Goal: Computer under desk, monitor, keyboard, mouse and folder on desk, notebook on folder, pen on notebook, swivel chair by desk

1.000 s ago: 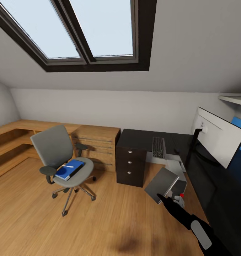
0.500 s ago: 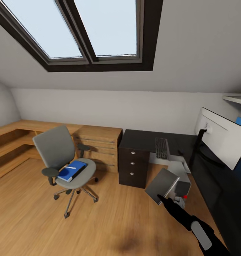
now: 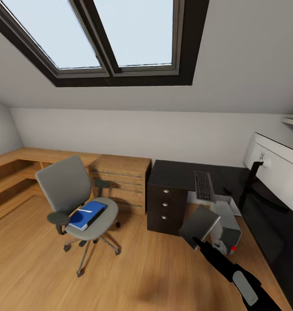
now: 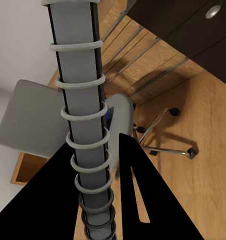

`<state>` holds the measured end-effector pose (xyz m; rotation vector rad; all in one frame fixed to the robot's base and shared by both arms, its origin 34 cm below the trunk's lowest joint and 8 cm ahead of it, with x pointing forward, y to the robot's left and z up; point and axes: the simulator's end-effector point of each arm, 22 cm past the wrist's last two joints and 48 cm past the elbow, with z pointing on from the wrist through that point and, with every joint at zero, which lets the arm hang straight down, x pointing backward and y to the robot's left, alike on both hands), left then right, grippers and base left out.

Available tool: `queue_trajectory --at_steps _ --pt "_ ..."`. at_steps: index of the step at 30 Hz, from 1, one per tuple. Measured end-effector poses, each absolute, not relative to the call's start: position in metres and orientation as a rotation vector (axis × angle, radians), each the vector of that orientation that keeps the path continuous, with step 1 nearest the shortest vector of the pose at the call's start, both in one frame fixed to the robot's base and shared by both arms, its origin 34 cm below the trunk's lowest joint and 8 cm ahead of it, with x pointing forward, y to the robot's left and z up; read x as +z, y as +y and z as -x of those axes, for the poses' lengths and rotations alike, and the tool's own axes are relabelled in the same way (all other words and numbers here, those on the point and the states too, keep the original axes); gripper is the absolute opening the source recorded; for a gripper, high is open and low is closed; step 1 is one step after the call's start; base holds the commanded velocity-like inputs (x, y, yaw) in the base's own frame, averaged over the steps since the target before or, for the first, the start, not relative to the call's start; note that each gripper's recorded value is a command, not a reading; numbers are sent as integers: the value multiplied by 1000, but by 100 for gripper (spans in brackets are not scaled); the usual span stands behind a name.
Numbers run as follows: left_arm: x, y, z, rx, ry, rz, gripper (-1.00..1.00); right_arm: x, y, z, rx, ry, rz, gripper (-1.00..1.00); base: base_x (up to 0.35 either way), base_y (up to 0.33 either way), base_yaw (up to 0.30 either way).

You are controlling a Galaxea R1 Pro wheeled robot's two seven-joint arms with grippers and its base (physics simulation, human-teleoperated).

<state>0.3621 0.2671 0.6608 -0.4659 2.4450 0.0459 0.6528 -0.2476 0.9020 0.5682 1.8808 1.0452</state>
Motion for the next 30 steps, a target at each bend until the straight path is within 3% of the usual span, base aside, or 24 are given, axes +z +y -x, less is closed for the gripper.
queue_trajectory --at_steps 20,30 --pt "660 266 -361 45 2449 465 100 892 -281 -656 897 1953 -562 -100 324 -56 0" --pt "657 265 -355 45 2462 464 100 927 -283 -682 878 1987 -487 -100 177 -11 0"
